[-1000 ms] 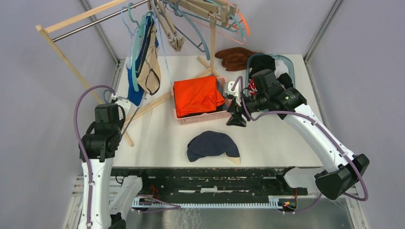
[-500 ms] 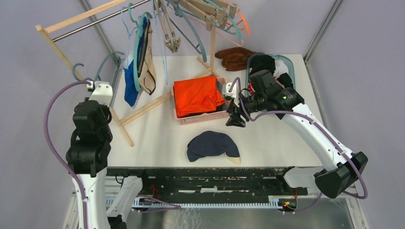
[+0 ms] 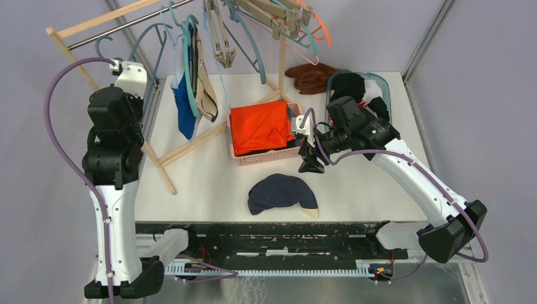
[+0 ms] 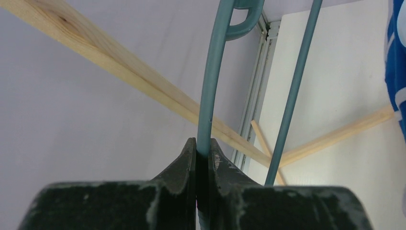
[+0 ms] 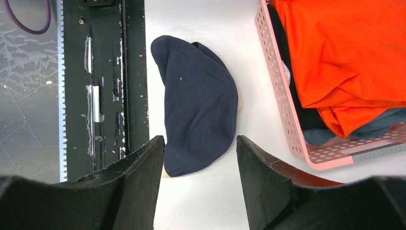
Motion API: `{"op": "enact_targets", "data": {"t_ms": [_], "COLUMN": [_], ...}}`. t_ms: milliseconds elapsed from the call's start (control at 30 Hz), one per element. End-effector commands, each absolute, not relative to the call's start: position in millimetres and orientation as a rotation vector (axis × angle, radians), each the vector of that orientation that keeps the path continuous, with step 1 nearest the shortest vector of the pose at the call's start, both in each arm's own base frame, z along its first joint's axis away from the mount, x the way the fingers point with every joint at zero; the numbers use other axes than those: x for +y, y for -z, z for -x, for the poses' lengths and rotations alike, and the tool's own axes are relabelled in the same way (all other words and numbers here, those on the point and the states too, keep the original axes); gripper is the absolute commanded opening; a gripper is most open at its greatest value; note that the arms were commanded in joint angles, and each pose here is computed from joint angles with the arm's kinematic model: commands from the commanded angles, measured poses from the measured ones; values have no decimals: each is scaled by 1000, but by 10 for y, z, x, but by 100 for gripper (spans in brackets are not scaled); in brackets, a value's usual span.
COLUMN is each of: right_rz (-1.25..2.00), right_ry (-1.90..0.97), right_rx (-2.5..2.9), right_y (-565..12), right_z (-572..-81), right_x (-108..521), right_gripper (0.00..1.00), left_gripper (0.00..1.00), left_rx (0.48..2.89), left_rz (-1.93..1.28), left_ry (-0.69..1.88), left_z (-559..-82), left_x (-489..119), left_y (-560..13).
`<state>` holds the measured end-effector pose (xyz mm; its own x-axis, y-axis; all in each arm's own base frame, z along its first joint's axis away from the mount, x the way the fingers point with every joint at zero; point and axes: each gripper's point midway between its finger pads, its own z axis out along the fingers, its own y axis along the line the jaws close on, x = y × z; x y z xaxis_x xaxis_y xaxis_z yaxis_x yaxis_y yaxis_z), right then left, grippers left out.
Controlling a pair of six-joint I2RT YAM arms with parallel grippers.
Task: Remove the underwear clipped to the hanger
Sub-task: Place the hanger on the clothesline.
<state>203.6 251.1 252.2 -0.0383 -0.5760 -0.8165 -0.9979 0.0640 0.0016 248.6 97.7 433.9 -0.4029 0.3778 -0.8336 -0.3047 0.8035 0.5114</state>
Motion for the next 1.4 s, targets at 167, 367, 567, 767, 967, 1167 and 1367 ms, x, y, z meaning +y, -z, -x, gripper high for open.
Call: {"op": "enact_targets", "data": {"t_ms": [167, 367, 567, 767, 967, 1167, 1367], "right_rz": [1632, 1647, 1659, 1668, 1675, 1678, 1678], "right_ry": [-859, -859, -847, -832, -834, -830, -830], "right_rx": [1643, 1654, 1660, 1660, 1674, 1683, 1689], "right_y": [-2509, -2464, -2430, -2401, -2362, -2337, -2321], "right_z": [-1926, -1920, -1925, -1939, -1949, -1961, -1972], "right_x": [2560, 2573, 2573, 2561, 2563, 2566, 2570], "right_gripper": [65, 65, 65, 65, 65, 65, 65], "left_gripper": [3, 3, 3, 3, 3, 3, 12], "left_rx": [1688, 1639, 1663, 1738, 1854, 1927, 1921], "left_rz": [-1, -3, -29, -51, -94, -99, -75], "left_ry": [-722, -710, -736, -770, -809, -854, -897], "left_z": [-2652, -2632, -2727, -2844, -2903, -2749, -2558], "left_x": [976, 955, 972, 1011, 1050, 1106, 1163], "left_y": [-4827, -4978, -4981, -4753, -4369, -4116, -4065]}}
